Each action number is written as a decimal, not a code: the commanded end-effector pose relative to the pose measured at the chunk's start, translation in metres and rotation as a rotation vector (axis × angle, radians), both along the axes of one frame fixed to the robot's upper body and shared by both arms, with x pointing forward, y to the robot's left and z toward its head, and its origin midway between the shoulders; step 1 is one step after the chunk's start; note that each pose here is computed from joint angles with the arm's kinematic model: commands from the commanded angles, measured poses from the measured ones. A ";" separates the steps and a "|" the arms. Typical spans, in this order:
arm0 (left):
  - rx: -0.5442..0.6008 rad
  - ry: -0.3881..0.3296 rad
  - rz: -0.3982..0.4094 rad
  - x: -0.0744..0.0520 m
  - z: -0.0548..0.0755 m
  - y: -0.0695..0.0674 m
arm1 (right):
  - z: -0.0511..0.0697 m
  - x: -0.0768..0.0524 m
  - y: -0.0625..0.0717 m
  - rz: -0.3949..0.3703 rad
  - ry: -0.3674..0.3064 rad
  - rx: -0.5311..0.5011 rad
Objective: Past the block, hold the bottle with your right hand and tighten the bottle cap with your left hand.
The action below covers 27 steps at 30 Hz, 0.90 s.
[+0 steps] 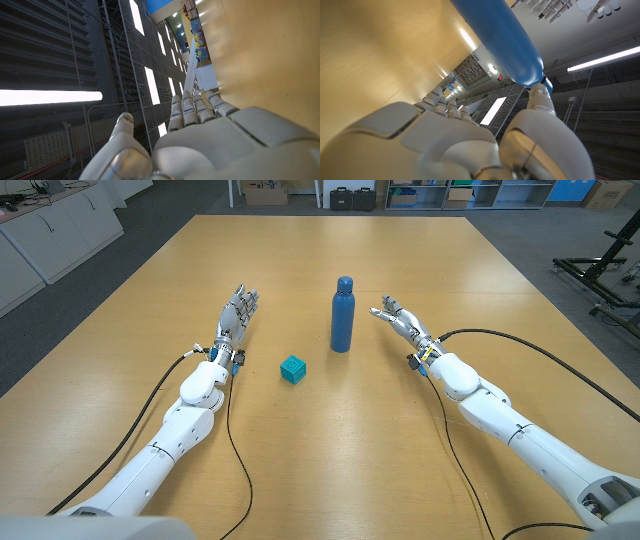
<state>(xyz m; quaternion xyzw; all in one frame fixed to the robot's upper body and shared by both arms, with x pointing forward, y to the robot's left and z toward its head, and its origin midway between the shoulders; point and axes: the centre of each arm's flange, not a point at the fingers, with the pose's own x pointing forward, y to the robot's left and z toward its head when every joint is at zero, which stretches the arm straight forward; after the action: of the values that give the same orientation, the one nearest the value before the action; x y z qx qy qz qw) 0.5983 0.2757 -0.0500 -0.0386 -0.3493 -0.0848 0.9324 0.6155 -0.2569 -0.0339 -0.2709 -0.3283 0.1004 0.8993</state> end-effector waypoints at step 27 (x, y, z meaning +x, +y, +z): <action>-0.002 0.019 0.034 -0.006 -0.005 0.000 | 0.011 0.016 0.039 0.067 -0.006 -0.126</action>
<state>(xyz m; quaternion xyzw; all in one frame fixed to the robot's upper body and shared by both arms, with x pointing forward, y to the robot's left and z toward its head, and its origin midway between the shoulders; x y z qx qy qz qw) 0.5934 0.2743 -0.0540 -0.0382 -0.3421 -0.0692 0.9363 0.6274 -0.2294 -0.0246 -0.3056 -0.3320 0.1357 0.8820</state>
